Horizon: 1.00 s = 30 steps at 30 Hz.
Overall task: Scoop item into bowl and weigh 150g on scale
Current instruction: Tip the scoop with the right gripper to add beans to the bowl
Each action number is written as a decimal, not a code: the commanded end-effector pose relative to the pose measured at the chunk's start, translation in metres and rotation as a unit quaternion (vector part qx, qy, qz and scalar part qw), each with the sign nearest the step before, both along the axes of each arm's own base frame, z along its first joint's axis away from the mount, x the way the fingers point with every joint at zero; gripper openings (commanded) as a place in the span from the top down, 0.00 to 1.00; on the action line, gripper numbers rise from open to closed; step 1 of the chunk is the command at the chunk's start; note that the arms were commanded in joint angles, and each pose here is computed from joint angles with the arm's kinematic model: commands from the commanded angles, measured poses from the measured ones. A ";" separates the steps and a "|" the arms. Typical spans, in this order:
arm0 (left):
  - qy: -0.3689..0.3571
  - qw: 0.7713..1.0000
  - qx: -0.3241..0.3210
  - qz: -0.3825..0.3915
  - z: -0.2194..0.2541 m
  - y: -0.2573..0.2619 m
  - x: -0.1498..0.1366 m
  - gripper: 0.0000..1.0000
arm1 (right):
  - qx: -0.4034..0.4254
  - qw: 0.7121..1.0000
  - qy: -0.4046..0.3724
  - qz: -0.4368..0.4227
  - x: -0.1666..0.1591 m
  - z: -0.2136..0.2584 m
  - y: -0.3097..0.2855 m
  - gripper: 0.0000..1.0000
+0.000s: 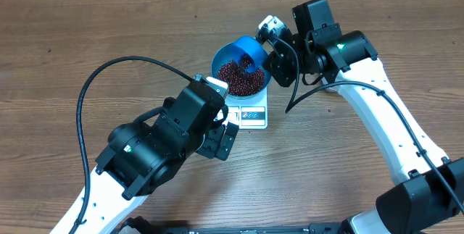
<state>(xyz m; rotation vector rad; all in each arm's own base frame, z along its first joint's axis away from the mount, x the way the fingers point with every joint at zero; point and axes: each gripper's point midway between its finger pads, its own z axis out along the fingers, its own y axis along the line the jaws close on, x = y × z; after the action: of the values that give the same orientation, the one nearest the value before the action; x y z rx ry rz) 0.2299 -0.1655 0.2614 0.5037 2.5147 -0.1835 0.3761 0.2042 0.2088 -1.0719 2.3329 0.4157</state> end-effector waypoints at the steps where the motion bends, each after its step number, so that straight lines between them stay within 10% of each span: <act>1: -0.018 1.000 -0.002 -0.002 0.010 0.002 0.003 0.00 | -0.007 0.999 -0.023 0.035 -0.006 0.012 0.003 0.96; 30: -0.018 1.000 -0.002 -0.002 0.010 0.002 0.003 0.00 | 0.000 1.000 -0.024 0.014 -0.001 0.014 0.004 0.96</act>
<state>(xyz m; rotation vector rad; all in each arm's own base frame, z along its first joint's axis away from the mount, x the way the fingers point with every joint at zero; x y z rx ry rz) 0.2299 -0.1655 0.2614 0.5032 2.5148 -0.1836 0.3744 0.2063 0.2085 -1.1125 2.3148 0.4028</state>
